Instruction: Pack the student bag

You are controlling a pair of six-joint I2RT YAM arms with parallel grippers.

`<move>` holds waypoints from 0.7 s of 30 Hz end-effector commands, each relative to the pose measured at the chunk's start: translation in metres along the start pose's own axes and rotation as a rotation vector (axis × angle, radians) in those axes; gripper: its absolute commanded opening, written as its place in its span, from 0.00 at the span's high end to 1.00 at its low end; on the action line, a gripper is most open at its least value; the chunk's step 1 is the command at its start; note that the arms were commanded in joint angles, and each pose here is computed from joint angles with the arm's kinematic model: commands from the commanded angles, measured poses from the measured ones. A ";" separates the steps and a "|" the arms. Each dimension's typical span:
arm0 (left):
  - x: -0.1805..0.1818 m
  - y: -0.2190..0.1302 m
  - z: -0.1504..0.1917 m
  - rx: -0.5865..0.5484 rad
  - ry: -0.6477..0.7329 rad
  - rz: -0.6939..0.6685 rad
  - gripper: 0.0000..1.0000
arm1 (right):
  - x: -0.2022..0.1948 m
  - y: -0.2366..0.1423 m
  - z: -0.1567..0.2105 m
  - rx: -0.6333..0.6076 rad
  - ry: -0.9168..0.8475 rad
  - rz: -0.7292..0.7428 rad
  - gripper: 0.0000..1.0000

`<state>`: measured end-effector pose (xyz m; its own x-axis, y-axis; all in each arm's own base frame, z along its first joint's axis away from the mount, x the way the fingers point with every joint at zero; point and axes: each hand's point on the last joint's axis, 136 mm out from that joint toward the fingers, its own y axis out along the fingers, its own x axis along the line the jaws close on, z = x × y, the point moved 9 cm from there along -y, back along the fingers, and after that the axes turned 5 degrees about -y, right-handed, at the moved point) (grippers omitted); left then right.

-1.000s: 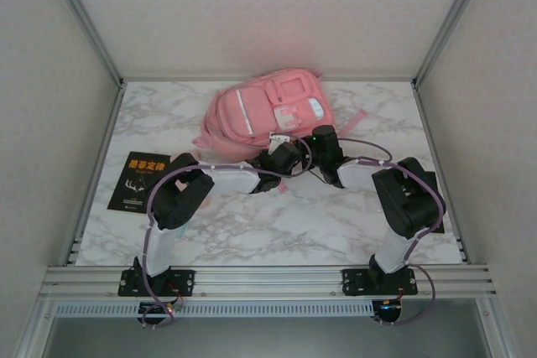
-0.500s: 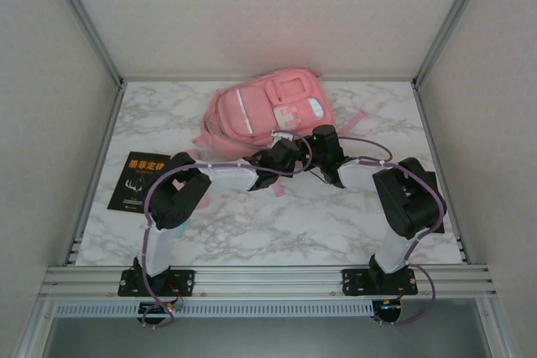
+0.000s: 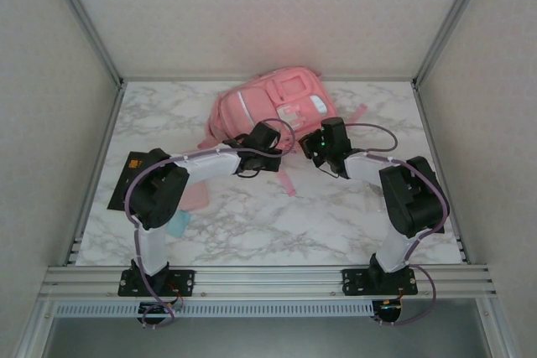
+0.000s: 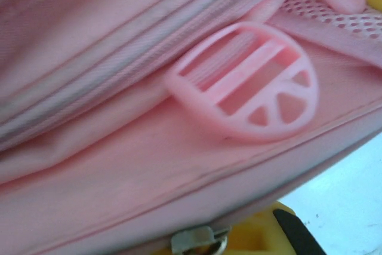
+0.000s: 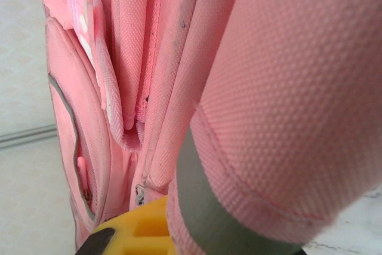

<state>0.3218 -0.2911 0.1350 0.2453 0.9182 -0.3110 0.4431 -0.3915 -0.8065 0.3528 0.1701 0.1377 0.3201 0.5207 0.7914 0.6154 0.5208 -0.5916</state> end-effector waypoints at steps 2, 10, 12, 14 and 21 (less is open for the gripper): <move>0.025 -0.023 -0.008 0.012 -0.017 -0.056 1.00 | 0.011 -0.014 -0.017 -0.017 -0.078 -0.020 1.00; 0.044 -0.039 -0.007 0.064 0.015 -0.092 1.00 | 0.014 -0.029 -0.041 -0.004 -0.295 0.025 1.00; 0.049 -0.042 -0.005 0.084 0.019 -0.098 1.00 | 0.014 -0.033 -0.050 -0.009 -0.370 0.060 1.00; 0.054 -0.044 -0.002 0.101 0.014 -0.117 1.00 | 0.010 -0.036 -0.061 -0.012 -0.396 0.085 1.00; 0.049 -0.053 0.004 0.129 -0.072 -0.081 1.00 | -0.002 -0.035 -0.107 -0.036 -0.331 0.180 1.00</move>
<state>0.3180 -0.2431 0.1554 0.2304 0.9300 -0.2863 0.3733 -0.3561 -0.8566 0.3863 0.1065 0.1653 0.1544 0.7471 0.6465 0.5443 0.4817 -0.6868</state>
